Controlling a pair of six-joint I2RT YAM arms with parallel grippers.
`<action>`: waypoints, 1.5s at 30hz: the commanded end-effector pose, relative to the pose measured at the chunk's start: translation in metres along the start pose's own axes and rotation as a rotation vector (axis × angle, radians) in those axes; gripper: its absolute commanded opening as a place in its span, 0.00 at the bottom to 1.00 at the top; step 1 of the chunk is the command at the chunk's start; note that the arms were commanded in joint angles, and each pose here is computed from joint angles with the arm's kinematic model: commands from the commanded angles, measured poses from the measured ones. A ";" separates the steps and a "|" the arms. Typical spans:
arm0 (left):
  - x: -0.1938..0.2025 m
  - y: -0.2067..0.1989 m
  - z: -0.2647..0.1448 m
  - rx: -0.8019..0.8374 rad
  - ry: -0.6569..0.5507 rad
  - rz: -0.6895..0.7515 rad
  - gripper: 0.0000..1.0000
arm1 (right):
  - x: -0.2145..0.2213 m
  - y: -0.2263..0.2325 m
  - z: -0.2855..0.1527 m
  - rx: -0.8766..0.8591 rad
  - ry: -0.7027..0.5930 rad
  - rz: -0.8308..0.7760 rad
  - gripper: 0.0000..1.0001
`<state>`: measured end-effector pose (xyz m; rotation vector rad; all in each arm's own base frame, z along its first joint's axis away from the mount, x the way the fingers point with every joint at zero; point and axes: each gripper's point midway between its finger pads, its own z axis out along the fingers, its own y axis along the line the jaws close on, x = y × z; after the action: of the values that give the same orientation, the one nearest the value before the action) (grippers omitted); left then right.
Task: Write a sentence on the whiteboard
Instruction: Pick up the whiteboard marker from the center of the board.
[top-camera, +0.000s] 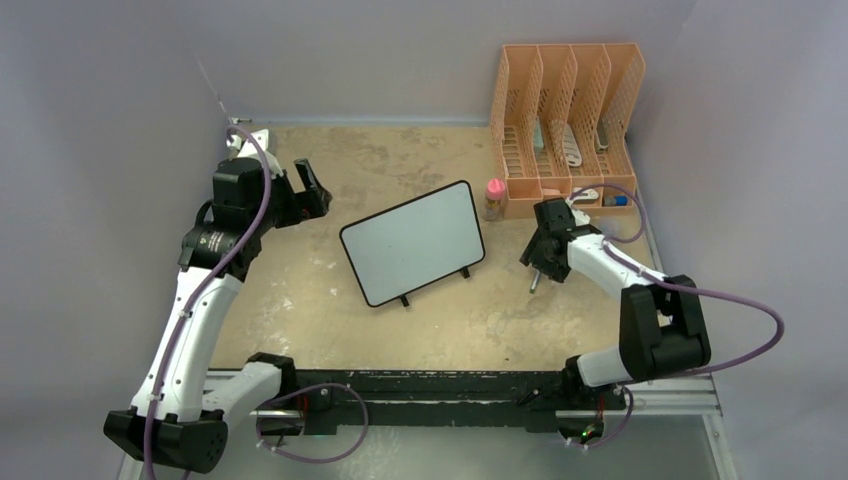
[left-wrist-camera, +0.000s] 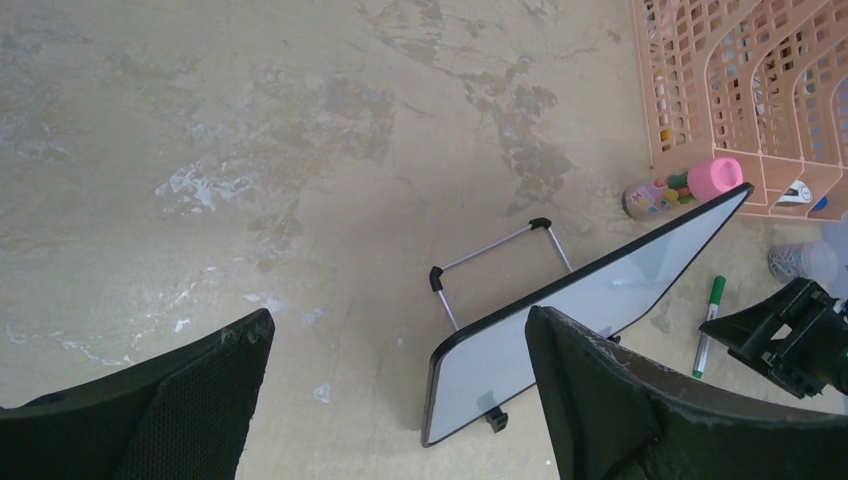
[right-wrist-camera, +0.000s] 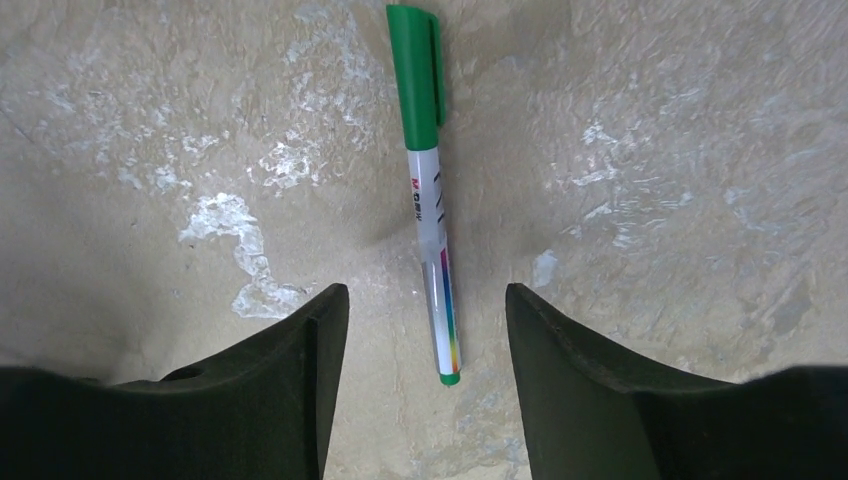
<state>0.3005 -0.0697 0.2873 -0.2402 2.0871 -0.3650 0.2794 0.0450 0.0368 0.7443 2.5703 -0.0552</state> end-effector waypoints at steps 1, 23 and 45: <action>-0.015 -0.010 -0.009 0.071 -0.085 0.049 0.95 | -0.001 0.004 0.004 -0.010 0.018 0.004 0.58; -0.006 -0.033 -0.013 0.222 -0.039 0.144 0.97 | 0.023 -0.010 0.029 0.065 0.093 -0.035 0.23; -0.005 -0.099 -0.049 0.566 0.094 0.061 0.98 | -0.025 0.078 -0.084 -0.267 -0.193 -0.222 0.00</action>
<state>0.2726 -0.1369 0.3204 0.1332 2.0331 -0.7782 0.2914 0.0873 0.0814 0.4657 2.5002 0.0653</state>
